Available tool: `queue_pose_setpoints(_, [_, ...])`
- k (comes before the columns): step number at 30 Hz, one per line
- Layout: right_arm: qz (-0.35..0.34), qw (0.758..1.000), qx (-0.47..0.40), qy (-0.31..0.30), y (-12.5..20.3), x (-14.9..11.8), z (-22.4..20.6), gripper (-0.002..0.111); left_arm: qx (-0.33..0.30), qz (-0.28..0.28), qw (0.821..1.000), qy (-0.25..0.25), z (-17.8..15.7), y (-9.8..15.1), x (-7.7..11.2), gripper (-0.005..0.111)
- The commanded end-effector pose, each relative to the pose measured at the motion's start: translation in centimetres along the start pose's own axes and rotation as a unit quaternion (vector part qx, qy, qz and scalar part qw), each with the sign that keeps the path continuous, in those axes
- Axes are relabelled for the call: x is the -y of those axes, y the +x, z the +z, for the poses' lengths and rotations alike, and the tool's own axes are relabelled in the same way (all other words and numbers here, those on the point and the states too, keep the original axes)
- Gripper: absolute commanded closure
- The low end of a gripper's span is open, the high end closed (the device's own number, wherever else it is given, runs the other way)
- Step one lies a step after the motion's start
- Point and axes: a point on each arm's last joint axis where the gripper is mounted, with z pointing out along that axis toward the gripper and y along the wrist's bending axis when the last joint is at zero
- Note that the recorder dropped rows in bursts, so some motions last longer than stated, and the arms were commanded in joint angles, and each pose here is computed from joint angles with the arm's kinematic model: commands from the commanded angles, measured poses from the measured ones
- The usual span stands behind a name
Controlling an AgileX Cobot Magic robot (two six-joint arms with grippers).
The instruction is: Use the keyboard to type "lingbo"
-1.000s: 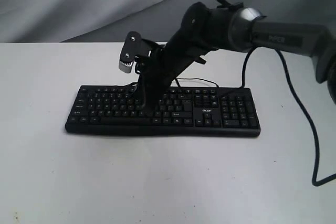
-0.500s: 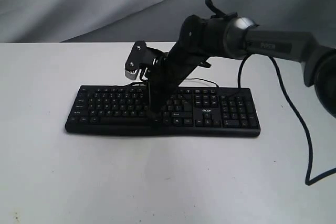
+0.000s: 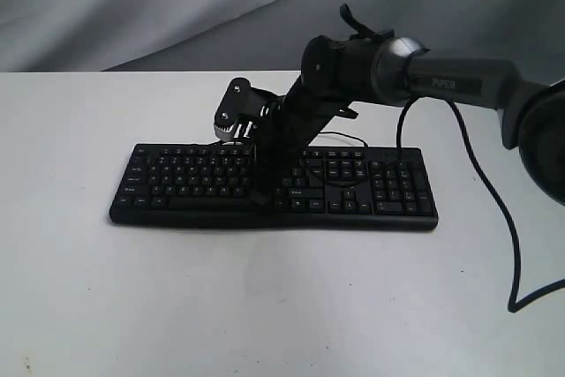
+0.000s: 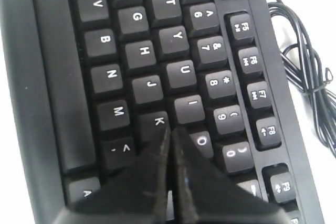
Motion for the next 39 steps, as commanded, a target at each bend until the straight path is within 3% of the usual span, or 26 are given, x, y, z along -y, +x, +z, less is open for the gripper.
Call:
queue_pose_setpoints(1, [-0.003, 1.000, -0.004, 0.001, 0.0, 0.1, -0.1, 0.108, 0.001, -0.006, 1.000, 0.000, 0.0, 0.1, 0.0, 0.106])
queue_pose_setpoints(16, [0.002, 1.000, -0.010, -0.006, 0.4, 0.0, 0.7, 0.108, 0.001, -0.006, 1.000, 0.000, 0.0, 0.1, 0.0, 0.106])
queue_pose_setpoints(26, [-0.014, 1.000, 0.017, 0.017, -1.6, 0.2, -1.6, 0.108, 0.001, -0.006, 1.000, 0.000, 0.0, 0.1, 0.0, 0.106])
queue_pose_setpoints(39, [-0.021, 0.998, 0.046, 0.041, -3.0, 0.3, -1.1, 0.108, 0.001, -0.006, 1.000, 0.000, 0.0, 0.1, 0.0, 0.106])
